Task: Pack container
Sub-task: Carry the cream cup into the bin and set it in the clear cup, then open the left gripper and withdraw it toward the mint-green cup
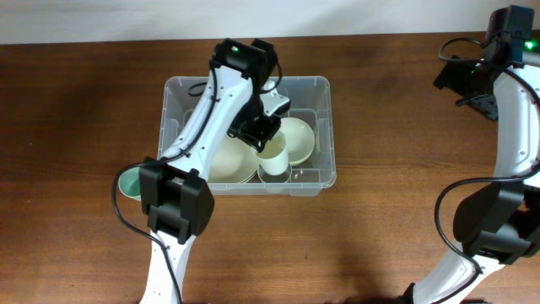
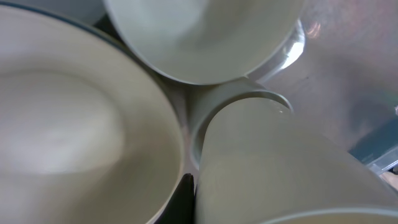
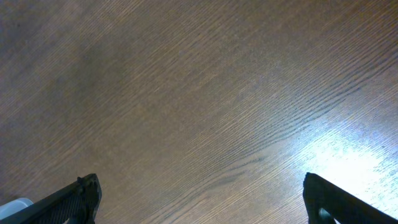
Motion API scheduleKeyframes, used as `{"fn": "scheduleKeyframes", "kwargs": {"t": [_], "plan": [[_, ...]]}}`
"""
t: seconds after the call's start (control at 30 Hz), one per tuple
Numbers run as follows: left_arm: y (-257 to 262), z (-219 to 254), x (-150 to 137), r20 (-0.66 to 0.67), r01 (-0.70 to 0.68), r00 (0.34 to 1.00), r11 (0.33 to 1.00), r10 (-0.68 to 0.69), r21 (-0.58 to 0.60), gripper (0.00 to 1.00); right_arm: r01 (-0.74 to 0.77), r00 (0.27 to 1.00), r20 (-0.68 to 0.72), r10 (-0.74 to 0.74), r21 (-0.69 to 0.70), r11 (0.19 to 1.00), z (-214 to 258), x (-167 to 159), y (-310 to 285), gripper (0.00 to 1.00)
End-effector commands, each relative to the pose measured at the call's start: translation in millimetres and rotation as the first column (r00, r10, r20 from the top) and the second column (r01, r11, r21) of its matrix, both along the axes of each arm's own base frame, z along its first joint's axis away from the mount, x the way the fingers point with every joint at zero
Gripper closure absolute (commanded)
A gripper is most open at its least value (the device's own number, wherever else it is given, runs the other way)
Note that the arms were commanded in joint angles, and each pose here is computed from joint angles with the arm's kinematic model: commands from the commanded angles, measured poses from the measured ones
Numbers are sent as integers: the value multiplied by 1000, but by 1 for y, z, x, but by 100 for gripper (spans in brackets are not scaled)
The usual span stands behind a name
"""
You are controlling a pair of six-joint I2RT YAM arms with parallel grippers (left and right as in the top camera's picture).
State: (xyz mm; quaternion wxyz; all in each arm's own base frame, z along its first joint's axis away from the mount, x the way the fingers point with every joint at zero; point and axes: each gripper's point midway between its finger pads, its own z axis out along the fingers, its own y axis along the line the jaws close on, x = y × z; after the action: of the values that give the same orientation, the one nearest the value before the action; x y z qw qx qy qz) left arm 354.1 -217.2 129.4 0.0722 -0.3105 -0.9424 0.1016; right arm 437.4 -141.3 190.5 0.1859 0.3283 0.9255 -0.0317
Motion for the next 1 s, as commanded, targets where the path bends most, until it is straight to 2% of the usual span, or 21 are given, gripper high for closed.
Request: {"fn": "scheduleKeyframes", "kwargs": {"t": [0.0, 0.23, 0.37, 0.5, 0.6, 0.8, 0.83, 0.87, 0.9, 0.97], "plan": [[-8, 4, -9, -10, 15, 1000, 1000, -15, -19, 99, 3, 1000, 0, -3, -1, 1000, -1, 0, -1, 1], [-9, 3, -10, -9, 21, 1000, 1000, -21, -14, 99, 3, 1000, 0, -3, -1, 1000, -1, 0, -1, 1], [-5, 2, -8, 4, 24, 1000, 1000, -24, 13, 88, 3, 1000, 0, -3, -1, 1000, -1, 0, -1, 1], [-5, 2, -8, 4, 24, 1000, 1000, -24, 13, 83, 3, 1000, 0, -3, -1, 1000, -1, 0, -1, 1], [-1, 1, -6, 16, 27, 1000, 999, -27, 37, 67, 3, 1000, -1, -3, -1, 1000, -1, 0, -1, 1], [11, 2, 12, 89, -25, 996, 995, 16, 95, 58, 3, 1000, 0, -3, -1, 1000, -1, 0, -1, 1], [13, 4, 20, 114, -63, 992, 994, 53, 89, 46, 3, 1000, 0, -3, -1, 1000, -1, 0, -1, 1], [14, 7, 27, 136, -104, 986, 991, 93, 82, 18, 3, 1000, 0, -3, -1, 1000, -1, 0, -1, 1], [16, 10, 33, 156, -139, 980, 988, 126, 71, 1, 3, 1000, 0, -3, -1, 1000, -1, 0, -1, 1], [24, 19, 49, 197, -202, 962, 979, 190, 42, 0, 3, 1000, 0, -3, -1, 1000, -1, 0, -1, 1]]}}
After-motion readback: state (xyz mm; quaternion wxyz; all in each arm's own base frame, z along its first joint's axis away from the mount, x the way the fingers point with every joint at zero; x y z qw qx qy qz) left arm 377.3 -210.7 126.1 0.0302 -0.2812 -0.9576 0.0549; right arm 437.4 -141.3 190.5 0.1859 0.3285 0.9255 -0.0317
